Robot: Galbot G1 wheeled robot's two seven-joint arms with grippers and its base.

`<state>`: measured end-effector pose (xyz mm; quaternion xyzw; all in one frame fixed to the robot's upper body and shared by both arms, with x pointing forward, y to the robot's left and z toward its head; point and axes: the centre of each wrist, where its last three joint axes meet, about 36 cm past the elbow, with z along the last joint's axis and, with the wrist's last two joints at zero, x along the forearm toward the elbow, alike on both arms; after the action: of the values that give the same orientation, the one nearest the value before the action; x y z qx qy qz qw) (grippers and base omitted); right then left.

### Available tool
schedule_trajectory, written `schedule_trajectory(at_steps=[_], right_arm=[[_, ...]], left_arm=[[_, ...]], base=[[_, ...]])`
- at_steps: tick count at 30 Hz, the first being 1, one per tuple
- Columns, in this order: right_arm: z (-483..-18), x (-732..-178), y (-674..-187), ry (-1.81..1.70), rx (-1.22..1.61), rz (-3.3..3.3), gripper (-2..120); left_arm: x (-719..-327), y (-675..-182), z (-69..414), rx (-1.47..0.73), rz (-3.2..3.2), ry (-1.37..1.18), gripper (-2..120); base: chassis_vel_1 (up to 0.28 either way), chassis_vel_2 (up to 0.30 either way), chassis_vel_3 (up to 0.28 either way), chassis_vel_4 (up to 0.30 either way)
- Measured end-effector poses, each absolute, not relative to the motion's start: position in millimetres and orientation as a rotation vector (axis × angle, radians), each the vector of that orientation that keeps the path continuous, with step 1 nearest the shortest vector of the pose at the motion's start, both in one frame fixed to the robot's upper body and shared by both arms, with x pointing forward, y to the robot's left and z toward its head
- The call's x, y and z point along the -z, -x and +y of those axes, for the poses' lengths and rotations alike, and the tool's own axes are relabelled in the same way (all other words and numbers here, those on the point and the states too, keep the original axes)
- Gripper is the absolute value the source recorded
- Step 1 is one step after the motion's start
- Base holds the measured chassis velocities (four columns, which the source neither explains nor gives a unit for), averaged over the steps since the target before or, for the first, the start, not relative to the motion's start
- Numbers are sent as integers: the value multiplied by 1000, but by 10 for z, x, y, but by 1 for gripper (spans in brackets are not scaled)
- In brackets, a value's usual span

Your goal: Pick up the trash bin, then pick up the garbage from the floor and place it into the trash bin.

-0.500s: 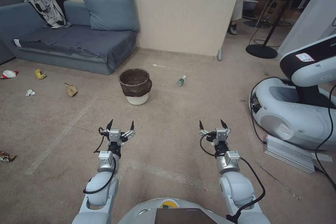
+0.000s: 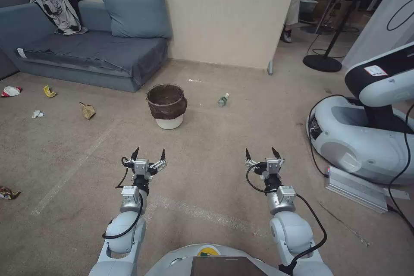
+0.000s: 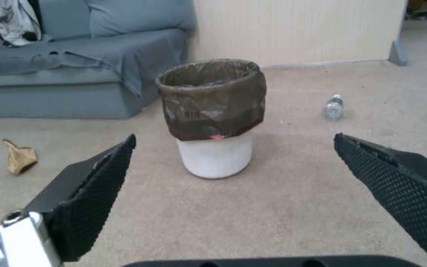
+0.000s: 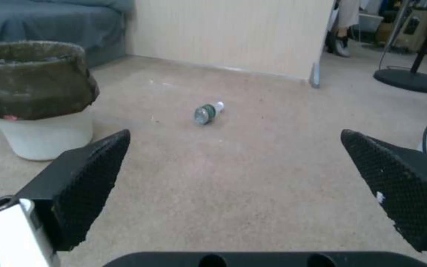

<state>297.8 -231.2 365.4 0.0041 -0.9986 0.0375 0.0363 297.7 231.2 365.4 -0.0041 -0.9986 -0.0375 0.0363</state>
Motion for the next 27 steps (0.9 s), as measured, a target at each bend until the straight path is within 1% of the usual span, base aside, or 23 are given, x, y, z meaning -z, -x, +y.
schedule_trajectory(at_steps=[10,13,16,17,20,21,23,27], right_arm=[[-2312,-3654,-2977,-12,-115,-3067,100],[-2333,-3722,-2947,12,-112,-3078,100],[-2428,-4046,-2795,129,-101,-3126,100],[-2428,-4046,-2795,129,-101,-3126,100],[-2534,-4426,-2585,272,-103,-3173,100],[-2534,-4426,-2585,272,-103,-3173,100],[-2556,-4509,-2531,283,-88,-3171,100],[-2559,-4526,-2514,259,-73,-3156,100]], left_arm=[[-3653,-2976,2314,115,-3066,12,100],[-3713,-2930,2362,125,-3067,-4,100],[-4018,-2724,2570,175,-3071,-73,100],[-4018,-2724,2570,175,-3071,-73,100],[-4390,-2491,2744,240,-3075,-135,100],[-4390,-2491,2744,240,-3075,-135,100],[-4559,-2382,2811,275,-3066,-164,100],[-4580,-2358,2824,280,-3050,-170,100]], base=[[0,0,0,0],[0,0,0,0],[0,0,0,0],[0,0,0,0],[0,0,0,0],[0,0,0,0],[0,0,0,0],[0,0,0,0]])
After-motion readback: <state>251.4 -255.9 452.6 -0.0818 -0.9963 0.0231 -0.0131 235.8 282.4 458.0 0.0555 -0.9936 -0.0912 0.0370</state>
